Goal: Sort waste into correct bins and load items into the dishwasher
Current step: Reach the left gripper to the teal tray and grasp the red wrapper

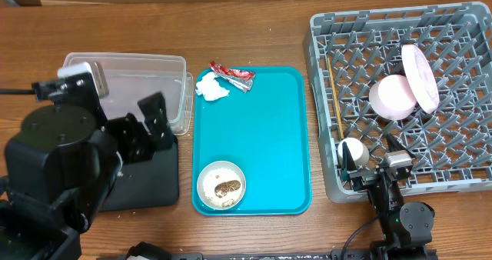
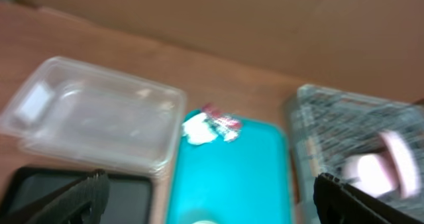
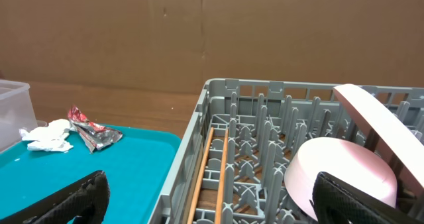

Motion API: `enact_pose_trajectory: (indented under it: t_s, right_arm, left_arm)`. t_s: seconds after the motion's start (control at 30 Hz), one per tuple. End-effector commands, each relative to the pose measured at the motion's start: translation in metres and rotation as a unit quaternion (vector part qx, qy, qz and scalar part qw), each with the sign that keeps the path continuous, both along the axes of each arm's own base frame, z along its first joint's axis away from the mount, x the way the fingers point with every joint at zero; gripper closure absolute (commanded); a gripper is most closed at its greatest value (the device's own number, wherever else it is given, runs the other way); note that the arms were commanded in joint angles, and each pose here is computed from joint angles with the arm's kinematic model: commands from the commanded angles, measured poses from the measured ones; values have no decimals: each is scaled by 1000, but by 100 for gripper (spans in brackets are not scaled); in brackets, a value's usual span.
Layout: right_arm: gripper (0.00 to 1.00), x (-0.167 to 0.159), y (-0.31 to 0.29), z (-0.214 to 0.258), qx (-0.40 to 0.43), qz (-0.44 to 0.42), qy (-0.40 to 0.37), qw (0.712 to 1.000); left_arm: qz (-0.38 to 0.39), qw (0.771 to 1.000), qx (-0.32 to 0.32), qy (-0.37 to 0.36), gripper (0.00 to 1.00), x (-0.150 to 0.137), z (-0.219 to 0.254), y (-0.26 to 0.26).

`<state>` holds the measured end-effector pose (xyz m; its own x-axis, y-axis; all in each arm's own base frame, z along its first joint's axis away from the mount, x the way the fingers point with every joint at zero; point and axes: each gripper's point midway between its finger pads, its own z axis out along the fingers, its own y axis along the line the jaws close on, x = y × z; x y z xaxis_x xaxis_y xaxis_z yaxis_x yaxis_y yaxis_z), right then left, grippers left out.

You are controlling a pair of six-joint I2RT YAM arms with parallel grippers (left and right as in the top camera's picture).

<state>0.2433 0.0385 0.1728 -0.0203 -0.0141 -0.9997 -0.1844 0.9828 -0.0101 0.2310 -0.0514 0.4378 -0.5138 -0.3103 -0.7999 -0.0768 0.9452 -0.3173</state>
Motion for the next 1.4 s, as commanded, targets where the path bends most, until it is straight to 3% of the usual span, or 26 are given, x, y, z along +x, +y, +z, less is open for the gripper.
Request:
enact_pose_trajectory:
  t_s: [0.0,0.27,0.4,0.57,0.77,0.9,1.03,1.2,1.37]
  right_arm:
    - [0,0,-1,-2,-2,-4,-2,1000]
    - [0,0,-1,-2,-2,-4,-2,1000]
    - [0,0,-1,-2,-2,-4,-2,1000]
    - [0,0,-1,-2,-2,-4,-2,1000]
    - [0,0,-1,-2,-2,-4,-2,1000]
    - [0,0,-1,-2,-2,-4,-2,1000]
    - [0,0,-1,-2,-2,-4,-2,1000]
    - [0,0,-1,-2,-2,-4,-2,1000]
    - [0,0,-1,-2,-2,-4,-2,1000]
  left_arm:
    - [-60,998,-25,1,0,9,3,-27]
    - [-94,984,10,150,0,75,-79,-67]
    - [-98,974,15,205,13,119,-127,-93]
    - [-83,960,59,260,16,171,-204,-118]
    - [-35,953,17,301,18,219,-291,-146]
    - [-26,941,-18,336,18,233,-345,-164]
    - [-18,936,-29,351,28,242,-385,-172]
    - [4,941,-13,338,32,255,-404,-166]
    - [11,939,-4,345,48,253,-411,-163]
